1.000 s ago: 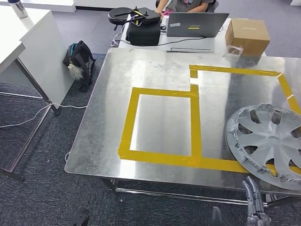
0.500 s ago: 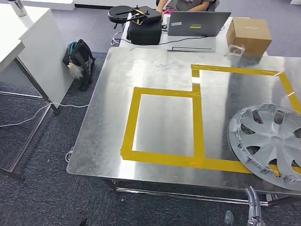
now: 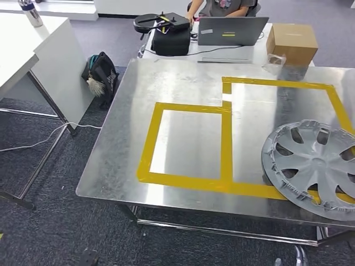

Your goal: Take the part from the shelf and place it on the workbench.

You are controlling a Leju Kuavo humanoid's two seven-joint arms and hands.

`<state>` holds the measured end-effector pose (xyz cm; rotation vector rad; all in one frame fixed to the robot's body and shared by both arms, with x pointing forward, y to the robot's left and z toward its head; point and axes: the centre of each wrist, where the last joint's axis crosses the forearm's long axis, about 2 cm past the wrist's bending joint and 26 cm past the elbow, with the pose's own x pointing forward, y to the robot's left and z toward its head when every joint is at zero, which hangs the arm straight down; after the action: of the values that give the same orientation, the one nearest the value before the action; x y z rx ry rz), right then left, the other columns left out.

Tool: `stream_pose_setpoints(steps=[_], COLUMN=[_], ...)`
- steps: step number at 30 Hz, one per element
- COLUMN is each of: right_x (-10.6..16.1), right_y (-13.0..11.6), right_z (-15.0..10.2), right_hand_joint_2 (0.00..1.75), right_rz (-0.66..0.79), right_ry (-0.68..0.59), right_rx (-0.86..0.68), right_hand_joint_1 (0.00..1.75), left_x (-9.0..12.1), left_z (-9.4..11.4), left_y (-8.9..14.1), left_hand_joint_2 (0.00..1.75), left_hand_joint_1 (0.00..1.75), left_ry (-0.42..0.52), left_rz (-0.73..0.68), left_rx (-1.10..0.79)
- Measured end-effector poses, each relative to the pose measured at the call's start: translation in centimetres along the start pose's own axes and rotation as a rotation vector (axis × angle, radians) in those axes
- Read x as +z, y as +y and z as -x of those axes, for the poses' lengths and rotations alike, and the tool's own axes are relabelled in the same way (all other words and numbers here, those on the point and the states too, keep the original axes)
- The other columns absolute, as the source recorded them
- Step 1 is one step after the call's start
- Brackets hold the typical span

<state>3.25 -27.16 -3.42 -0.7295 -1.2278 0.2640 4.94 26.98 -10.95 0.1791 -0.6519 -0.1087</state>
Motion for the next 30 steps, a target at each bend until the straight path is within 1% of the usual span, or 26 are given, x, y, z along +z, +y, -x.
stream_pose_setpoints(steps=[6, 12, 22, 25, 30], right_x=[0.4, 0.4, 0.6, 0.3, 0.4], right_y=[0.9, 1.4, 2.1, 2.5, 3.7], right_z=[0.8, 0.9, 1.8, 2.3, 3.2], right_hand_joint_2=[0.0, 0.0, 0.0, 0.0, 0.0], right_rz=[-0.019, -0.028, -0.085, -0.113, -0.173], right_ry=[0.055, 0.078, 0.126, 0.175, 0.347], right_rx=[-0.007, -0.013, -0.01, -0.062, -0.27], right_hand_joint_1=[0.0, 0.0, 0.0, 0.0, 0.0], left_x=[0.2, 0.0, 0.2, 0.2, 0.4], left_z=[0.4, 0.1, 0.6, 0.6, 0.9], left_y=[0.1, 0.0, 0.4, 0.4, 0.5], left_hand_joint_2=[0.0, 0.0, 0.0, 0.0, 0.0], left_hand_joint_1=[0.0, 0.0, 0.0, 0.0, 0.0], left_ry=[0.012, 0.005, 0.013, 0.01, 0.01], left_rz=[-0.008, -0.008, -0.012, -0.015, -0.018], left_rx=[0.013, 0.021, 0.009, 0.01, 0.006])
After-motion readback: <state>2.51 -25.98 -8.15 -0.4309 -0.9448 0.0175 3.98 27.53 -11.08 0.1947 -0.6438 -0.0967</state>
